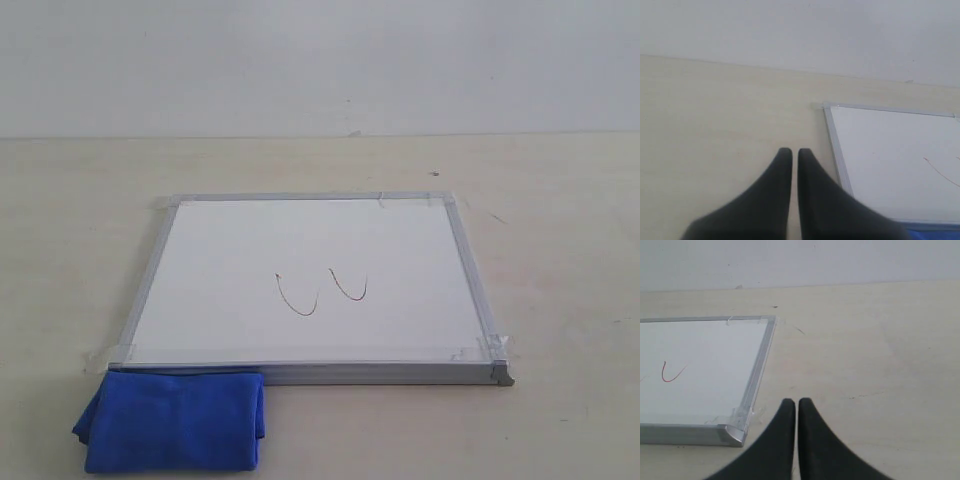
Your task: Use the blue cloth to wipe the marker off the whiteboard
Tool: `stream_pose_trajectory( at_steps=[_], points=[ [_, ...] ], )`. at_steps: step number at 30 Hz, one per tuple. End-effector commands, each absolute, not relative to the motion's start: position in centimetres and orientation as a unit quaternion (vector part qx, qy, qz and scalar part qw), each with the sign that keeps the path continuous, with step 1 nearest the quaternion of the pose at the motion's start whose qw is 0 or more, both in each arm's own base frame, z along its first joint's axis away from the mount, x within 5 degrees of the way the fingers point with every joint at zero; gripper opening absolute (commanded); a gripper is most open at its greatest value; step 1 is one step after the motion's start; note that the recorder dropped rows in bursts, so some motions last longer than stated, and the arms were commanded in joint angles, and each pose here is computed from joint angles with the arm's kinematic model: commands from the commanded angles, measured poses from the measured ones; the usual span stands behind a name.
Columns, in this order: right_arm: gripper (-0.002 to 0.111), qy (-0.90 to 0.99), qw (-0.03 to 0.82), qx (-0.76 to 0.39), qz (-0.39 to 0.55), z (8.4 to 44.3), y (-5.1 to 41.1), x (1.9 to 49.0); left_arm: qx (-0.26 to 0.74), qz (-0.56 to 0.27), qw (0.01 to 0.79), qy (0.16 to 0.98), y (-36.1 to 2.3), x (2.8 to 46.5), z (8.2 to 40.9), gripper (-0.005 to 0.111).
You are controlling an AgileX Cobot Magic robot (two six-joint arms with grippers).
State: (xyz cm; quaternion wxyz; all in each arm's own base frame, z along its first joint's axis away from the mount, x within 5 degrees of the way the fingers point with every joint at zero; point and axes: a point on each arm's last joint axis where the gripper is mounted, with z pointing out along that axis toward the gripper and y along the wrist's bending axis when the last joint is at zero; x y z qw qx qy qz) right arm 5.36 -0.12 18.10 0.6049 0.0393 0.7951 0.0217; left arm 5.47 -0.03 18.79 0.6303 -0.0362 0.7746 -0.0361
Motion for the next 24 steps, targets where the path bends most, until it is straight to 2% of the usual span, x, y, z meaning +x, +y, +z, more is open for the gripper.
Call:
stream_pose_trajectory(
  at_steps=[1, 18, 21, 22, 24],
  points=[
    [0.000, 0.790, 0.611, 0.040, 0.023, 18.2, -0.1, 5.4, -0.035, -0.039, 0.629, 0.776, -0.1, 5.4, 18.6, 0.004],
    [0.000, 0.792, 0.608, 0.048, 0.031, 18.2, -0.1, 5.3, -0.035, -0.039, 0.629, 0.776, -0.1, 5.4, 18.6, 0.004],
    [0.000, 0.777, 0.624, 0.061, 0.054, 20.8, 0.1, 4.9, -0.035, -0.039, 0.629, 0.776, -0.1, 5.4, 18.6, 0.004],
    [0.000, 0.765, 0.638, 0.064, 0.067, 23.2, 0.2, 4.3, -0.035, -0.039, 0.629, 0.776, -0.1, 5.4, 18.6, 0.004],
    [0.000, 0.755, 0.648, 0.066, 0.079, 25.6, 0.3, 3.5, -0.035, -0.039, 0.629, 0.776, -0.1, 5.4, 18.6, 0.004]
  ],
)
